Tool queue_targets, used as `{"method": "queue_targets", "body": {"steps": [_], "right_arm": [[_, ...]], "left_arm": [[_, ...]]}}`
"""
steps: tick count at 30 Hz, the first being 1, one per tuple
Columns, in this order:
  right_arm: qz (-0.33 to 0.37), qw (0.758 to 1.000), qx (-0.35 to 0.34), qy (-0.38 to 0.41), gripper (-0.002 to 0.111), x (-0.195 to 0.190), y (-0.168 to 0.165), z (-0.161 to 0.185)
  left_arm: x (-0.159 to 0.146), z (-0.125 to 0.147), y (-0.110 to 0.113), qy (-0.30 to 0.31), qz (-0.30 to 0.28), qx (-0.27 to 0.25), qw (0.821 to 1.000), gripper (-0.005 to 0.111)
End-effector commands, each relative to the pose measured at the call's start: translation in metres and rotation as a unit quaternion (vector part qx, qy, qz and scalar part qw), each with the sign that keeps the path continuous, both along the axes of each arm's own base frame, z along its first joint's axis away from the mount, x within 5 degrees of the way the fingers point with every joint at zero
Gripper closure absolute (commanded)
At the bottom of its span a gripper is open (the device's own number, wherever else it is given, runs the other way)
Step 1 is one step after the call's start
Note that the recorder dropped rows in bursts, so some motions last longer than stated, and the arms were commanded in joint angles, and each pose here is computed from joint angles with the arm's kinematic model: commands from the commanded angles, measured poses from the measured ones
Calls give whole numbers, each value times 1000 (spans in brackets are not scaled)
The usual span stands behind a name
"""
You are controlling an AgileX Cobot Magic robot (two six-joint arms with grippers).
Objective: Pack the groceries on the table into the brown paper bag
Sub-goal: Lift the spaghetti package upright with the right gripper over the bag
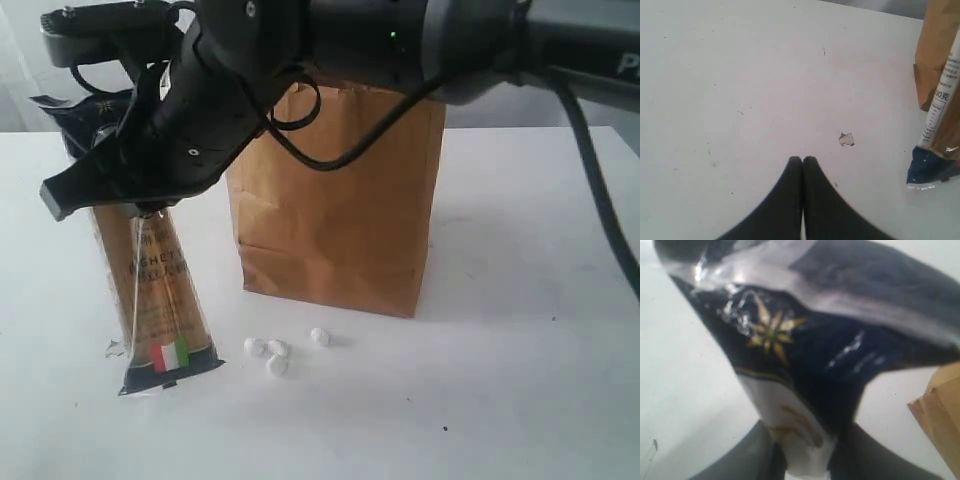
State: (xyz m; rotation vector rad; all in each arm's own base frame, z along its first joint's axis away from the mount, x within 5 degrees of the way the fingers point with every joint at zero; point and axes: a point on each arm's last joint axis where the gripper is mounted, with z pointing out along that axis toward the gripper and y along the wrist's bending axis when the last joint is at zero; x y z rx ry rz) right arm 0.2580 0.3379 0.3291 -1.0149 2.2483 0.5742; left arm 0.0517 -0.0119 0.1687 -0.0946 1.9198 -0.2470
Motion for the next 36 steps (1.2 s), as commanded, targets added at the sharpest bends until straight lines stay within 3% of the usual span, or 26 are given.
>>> {"method": "queue_targets", "body": {"steps": [1, 12, 18, 21, 26, 30, 36], "right_arm": [[-5, 996, 68, -51, 108, -7, -10, 42], [-19, 969, 164, -185, 108, -32, -57, 130], [-90, 926, 244, -274, 108, -27, -117, 184], [-158, 900, 262, -310, 108, -15, -163, 211], [-211, 899, 227, -310, 108, 0, -197, 214], [-194, 912, 189, -307, 108, -1, -196, 208], [-169, 906, 153, -357, 108, 8, -193, 195]], "left_arm": [[0, 0, 0, -3, 0, -5, 1000, 107], [0, 0, 0, -3, 0, -5, 1000, 107], [0, 0, 0, -3, 0, -5, 1000, 107], [0, 0, 0, -3, 0, -5, 1000, 107], [0, 0, 0, -3, 0, -5, 1000, 107], [0, 0, 0, -3, 0, -5, 1000, 107], [0, 0, 0, -3, 0, -5, 1000, 107]]}}
